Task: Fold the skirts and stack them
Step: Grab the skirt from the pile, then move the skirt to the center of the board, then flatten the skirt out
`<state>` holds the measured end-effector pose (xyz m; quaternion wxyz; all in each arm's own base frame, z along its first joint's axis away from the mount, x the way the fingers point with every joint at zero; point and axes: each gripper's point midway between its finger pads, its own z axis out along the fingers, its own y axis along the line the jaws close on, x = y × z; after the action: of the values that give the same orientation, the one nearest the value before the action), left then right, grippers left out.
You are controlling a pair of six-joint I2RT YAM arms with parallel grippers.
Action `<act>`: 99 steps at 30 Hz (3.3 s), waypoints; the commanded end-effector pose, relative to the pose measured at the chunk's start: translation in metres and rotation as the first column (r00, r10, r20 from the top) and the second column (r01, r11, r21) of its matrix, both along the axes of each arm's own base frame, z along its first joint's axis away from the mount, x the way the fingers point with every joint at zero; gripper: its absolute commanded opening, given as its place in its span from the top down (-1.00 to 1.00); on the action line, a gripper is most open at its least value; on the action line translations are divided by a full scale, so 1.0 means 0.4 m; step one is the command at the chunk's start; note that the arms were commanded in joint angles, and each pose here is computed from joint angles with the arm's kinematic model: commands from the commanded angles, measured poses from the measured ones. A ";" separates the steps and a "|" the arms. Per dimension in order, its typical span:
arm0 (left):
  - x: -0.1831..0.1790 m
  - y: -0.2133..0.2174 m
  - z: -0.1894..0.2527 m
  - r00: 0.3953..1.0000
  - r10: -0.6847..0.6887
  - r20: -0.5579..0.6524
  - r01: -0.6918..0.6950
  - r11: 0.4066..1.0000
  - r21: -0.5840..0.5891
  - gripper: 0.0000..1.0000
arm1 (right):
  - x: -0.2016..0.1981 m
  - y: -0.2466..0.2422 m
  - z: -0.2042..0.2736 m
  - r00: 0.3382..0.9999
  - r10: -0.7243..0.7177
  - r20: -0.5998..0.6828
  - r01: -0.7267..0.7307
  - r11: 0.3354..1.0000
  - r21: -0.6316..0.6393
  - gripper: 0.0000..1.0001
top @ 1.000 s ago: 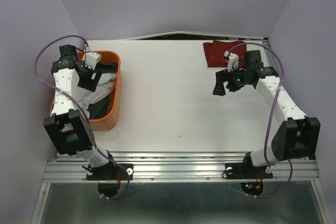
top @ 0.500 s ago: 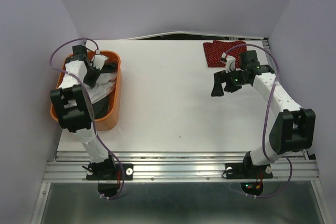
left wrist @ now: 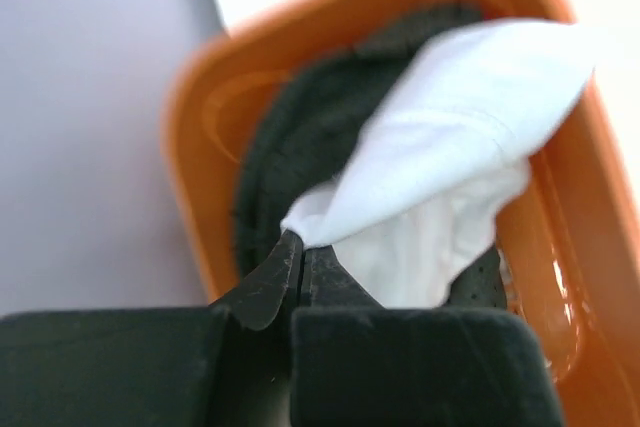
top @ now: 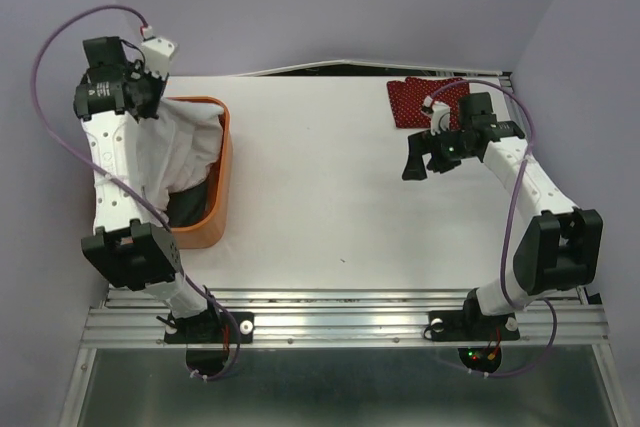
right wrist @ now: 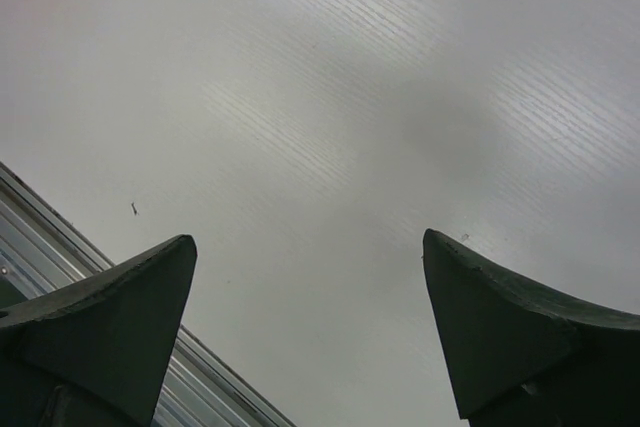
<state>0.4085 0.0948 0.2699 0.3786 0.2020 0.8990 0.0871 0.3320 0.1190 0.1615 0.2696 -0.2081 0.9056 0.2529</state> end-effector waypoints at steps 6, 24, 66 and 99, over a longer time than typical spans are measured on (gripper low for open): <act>-0.130 -0.238 0.594 0.822 -0.161 0.546 0.269 0.956 -0.122 1.00 | 0.052 -0.007 0.150 0.985 -0.033 0.170 0.031 0.999 0.016 -1.00; -0.273 -0.859 0.369 0.519 -0.711 0.475 0.845 0.343 -0.410 1.00 | 0.062 -0.072 0.161 0.967 -0.064 0.248 0.088 0.992 -0.087 -1.00; -0.291 -0.916 -0.290 0.262 -0.965 0.009 0.924 0.253 0.288 -0.22 | -0.223 0.172 -0.111 0.937 0.213 -0.278 -0.084 0.908 0.411 -0.19; -0.386 -0.933 -0.384 0.114 -0.988 -0.100 0.967 0.087 0.241 -0.13 | -0.304 0.289 -0.319 0.839 0.320 -0.440 -0.191 0.931 0.312 -0.07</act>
<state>0.2672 -0.2778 0.1104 0.3507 0.7825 0.5123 -0.0478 0.1992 0.2281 0.0410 0.0091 -0.2067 0.8657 0.4557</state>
